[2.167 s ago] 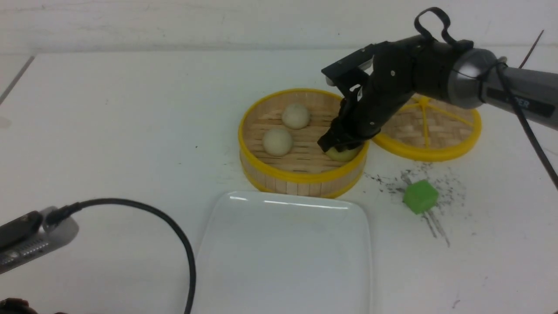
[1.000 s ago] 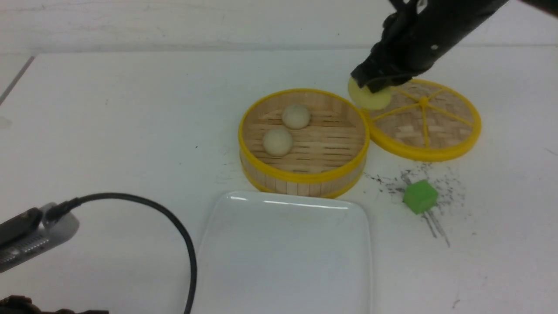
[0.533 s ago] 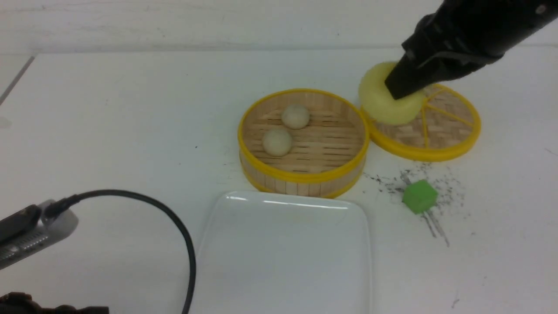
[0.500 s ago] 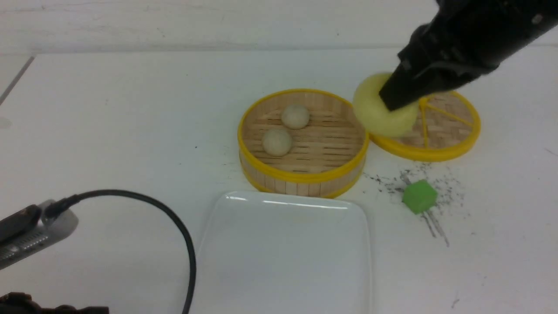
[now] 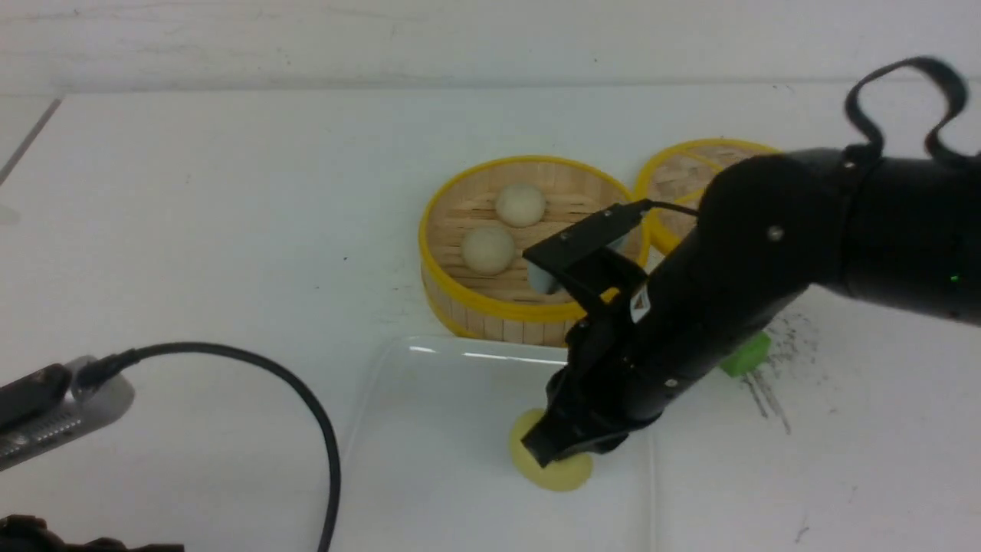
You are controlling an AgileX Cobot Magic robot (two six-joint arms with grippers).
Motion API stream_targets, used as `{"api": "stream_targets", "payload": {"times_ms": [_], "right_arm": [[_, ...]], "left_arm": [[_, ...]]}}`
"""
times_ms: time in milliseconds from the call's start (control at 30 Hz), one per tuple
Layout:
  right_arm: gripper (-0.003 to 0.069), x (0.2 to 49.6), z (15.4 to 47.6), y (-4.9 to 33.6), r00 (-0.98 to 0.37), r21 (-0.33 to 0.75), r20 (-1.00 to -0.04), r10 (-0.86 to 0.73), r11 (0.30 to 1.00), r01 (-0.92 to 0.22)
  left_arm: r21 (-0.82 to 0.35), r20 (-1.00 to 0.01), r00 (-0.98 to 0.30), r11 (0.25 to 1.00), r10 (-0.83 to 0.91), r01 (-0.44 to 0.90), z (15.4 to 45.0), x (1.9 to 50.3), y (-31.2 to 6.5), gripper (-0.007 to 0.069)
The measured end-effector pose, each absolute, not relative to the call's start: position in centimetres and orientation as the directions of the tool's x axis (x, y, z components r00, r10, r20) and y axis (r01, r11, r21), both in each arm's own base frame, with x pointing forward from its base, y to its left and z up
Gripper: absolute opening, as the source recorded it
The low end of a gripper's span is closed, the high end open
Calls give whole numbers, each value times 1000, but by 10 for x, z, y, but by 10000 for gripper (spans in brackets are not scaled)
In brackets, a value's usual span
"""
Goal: Put the steamed buns into the plate on the white tablecloth.
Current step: 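Move the steamed bun from the bamboo steamer onto the white plate with the right gripper, then reach into the bamboo steamer and grasp a bun with the left gripper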
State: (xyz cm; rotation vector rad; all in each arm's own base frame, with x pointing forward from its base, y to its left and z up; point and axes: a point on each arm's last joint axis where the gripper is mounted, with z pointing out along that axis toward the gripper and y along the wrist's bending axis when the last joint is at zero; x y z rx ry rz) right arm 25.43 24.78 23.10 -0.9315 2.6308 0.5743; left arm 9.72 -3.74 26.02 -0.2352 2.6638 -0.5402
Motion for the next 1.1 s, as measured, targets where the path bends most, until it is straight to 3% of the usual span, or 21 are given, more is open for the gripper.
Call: {"api": "stream_targets", "payload": {"times_ms": [33, 167, 200, 233, 300, 333, 433, 567, 700, 733, 800, 967, 1100], "right_arm": [[111, 255, 230, 248, -749, 269, -397, -530, 713, -647], [258, 266, 194, 254, -763, 243, -340, -549, 733, -636], [274, 266, 192, 254, -765, 243, -336, -549, 735, -633], [343, 268, 185, 255, -778, 244, -316, -543, 746, -619], [379, 268, 184, 255, -785, 248, -311, -535, 752, -611], [431, 267, 187, 255, -788, 250, -305, -535, 753, -608], [495, 269, 205, 253, -789, 257, -302, -534, 752, -607], [505, 273, 247, 247, -771, 258, -353, -530, 737, -624], [412, 270, 317, 220, -729, 199, -421, -539, 730, -654], [351, 264, 340, 206, -715, 171, -444, -539, 733, -659], [299, 258, 353, 196, -711, 153, -451, -540, 738, -657], [11, 226, 403, 146, -716, 96, -520, -466, 801, -591], [-16, 192, 422, 123, -690, 87, -587, -424, 814, -574]], "left_arm": [[-404, -360, -901, 911, -240, -82, 260, 97, -37, 127], [-395, -362, -902, 915, -236, -81, 260, 97, -37, 134], [-394, -363, -902, 915, -236, -81, 260, 97, -36, 135], [-392, -364, -902, 917, -234, -80, 260, 97, -36, 144], [-391, -364, -902, 917, -234, -80, 260, 97, -36, 149], [-391, -364, -902, 917, -234, -80, 260, 97, -36, 162], [-395, -372, -898, 916, -235, -76, 263, 98, -36, 192], [-403, -409, -881, 913, -237, -58, 277, 101, -37, 229], [-413, -464, -854, 910, -237, -29, 304, 110, -38, 268], [-415, -477, -846, 909, -238, -22, 313, 115, -39, 271], [-415, -479, -845, 910, -237, -19, 318, 120, -39, 272], [-407, -442, -870, 913, -218, -22, 332, 162, -45, 274], [-422, -397, -895, 906, -201, -16, 330, 198, -52, 275]]}}
